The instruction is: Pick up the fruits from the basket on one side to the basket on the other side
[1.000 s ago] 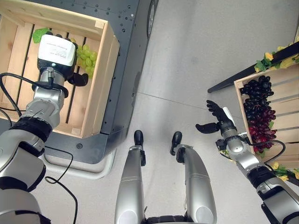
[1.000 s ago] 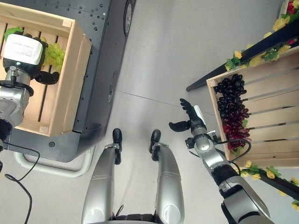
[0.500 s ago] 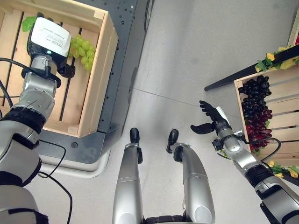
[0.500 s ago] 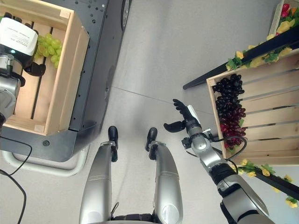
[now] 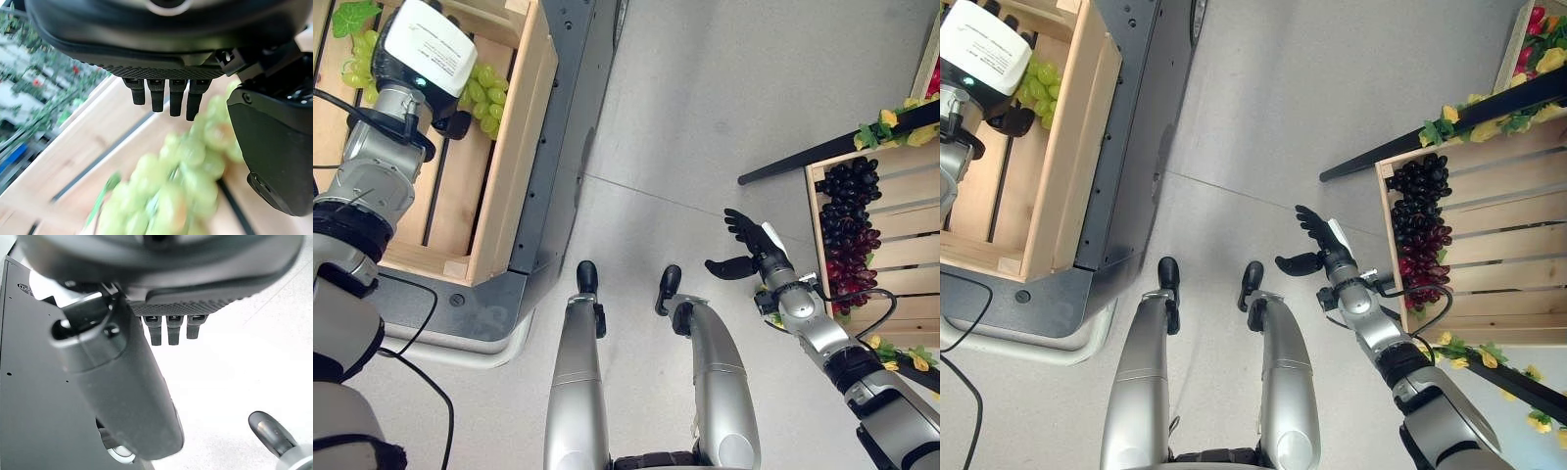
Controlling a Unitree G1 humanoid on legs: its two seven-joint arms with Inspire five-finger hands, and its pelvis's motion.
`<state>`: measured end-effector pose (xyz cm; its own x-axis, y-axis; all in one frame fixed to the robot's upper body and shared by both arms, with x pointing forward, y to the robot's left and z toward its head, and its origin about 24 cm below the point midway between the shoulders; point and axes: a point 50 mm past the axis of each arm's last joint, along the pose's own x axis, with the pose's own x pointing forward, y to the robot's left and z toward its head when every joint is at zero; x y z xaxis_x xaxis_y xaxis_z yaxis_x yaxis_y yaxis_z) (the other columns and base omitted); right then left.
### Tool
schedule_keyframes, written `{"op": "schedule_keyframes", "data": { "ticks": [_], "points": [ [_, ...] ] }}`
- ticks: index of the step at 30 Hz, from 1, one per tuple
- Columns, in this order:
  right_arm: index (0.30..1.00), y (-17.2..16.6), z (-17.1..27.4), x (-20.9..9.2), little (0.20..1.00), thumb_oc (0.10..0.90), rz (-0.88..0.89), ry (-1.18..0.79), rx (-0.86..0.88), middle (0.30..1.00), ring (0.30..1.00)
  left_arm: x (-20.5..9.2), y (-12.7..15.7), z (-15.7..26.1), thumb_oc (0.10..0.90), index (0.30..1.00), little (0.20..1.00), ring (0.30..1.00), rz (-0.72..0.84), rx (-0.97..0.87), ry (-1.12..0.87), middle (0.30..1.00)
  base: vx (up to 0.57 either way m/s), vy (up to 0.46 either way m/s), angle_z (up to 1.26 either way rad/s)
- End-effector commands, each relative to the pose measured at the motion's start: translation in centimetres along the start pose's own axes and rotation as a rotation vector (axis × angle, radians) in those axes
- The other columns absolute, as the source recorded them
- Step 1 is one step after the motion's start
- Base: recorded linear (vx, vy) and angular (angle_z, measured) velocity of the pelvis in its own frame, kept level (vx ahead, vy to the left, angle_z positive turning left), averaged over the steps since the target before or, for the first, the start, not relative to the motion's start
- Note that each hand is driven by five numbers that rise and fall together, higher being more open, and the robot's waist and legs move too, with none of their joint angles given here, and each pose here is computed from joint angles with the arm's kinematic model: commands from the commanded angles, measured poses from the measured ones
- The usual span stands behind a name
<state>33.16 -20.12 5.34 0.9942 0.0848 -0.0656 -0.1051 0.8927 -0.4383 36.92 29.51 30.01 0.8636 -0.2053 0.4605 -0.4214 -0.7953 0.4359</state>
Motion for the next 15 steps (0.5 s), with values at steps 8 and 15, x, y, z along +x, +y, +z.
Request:
{"op": "schedule_keyframes", "data": {
  "ticks": [8,15],
  "points": [
    [0.9,-2.3,1.5,-0.5,0.9,0.8,-0.049,-0.111,0.004,0.9,0.9,0.5,2.9,-4.6,0.8,0.9,0.9,0.9,0.153,0.015,0.043,0.9,0.0,-0.001,0.0],
    [0.9,-2.9,1.3,-0.6,0.9,0.8,-0.057,-0.104,0.014,0.9,0.9,-0.4,0.3,-5.0,0.8,0.9,0.9,0.9,-0.105,0.008,0.102,0.9,0.0,0.0,0.0]
  ]
}}
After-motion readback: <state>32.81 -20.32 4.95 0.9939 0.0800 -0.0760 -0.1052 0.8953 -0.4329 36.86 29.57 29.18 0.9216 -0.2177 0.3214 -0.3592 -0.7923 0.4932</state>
